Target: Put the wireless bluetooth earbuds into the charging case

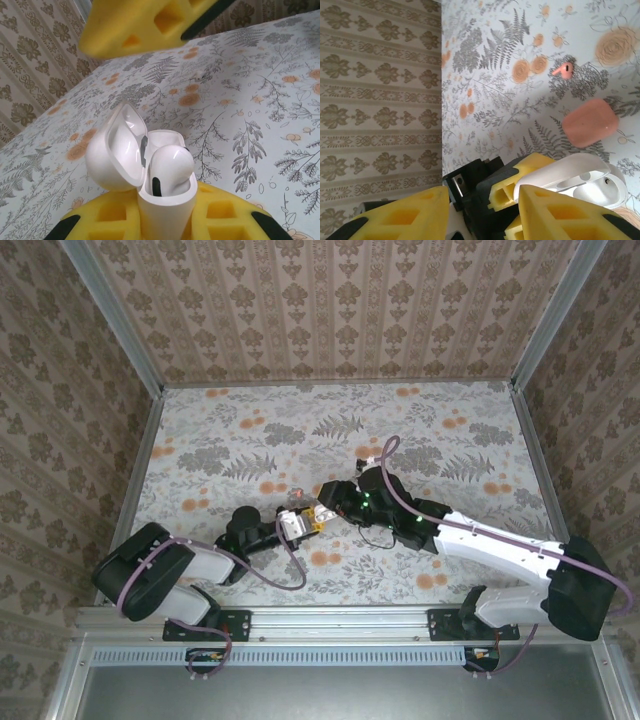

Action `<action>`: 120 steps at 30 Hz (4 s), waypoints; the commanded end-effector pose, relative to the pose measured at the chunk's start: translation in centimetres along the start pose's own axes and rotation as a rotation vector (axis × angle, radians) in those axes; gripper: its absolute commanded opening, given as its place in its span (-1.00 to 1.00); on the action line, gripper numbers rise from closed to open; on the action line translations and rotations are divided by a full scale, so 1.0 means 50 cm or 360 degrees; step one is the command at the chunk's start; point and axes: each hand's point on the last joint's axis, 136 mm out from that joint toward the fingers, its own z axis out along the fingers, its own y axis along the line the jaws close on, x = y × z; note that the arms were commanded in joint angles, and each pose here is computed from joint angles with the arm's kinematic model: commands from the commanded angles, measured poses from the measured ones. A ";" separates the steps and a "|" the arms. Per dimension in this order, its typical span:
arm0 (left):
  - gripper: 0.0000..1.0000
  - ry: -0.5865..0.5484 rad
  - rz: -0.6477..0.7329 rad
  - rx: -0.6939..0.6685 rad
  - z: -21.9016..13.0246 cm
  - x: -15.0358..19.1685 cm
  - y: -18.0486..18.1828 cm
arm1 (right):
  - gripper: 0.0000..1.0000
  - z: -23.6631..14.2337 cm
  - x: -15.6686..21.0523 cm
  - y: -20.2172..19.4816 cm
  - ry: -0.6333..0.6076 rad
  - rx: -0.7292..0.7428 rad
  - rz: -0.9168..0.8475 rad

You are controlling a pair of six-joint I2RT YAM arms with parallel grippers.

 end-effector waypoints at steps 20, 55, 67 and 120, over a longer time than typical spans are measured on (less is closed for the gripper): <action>-0.99 -0.0213 -0.0115 0.0075 -0.024 -0.065 0.011 | -0.61 -0.019 0.025 -0.036 0.0206 0.0065 -0.0348; -0.98 -0.0149 -0.0178 -0.0073 -0.036 -0.044 0.044 | -0.53 0.015 0.030 -0.040 0.0281 0.0115 -0.0351; -0.98 -0.0062 -0.0370 -0.0352 -0.065 -0.002 0.111 | -0.42 -0.012 -0.015 -0.022 0.0287 0.0204 -0.0553; -0.98 0.0216 -0.0677 -0.0992 -0.182 0.047 0.267 | -0.09 -0.221 -0.305 -0.645 0.0393 0.1629 0.0189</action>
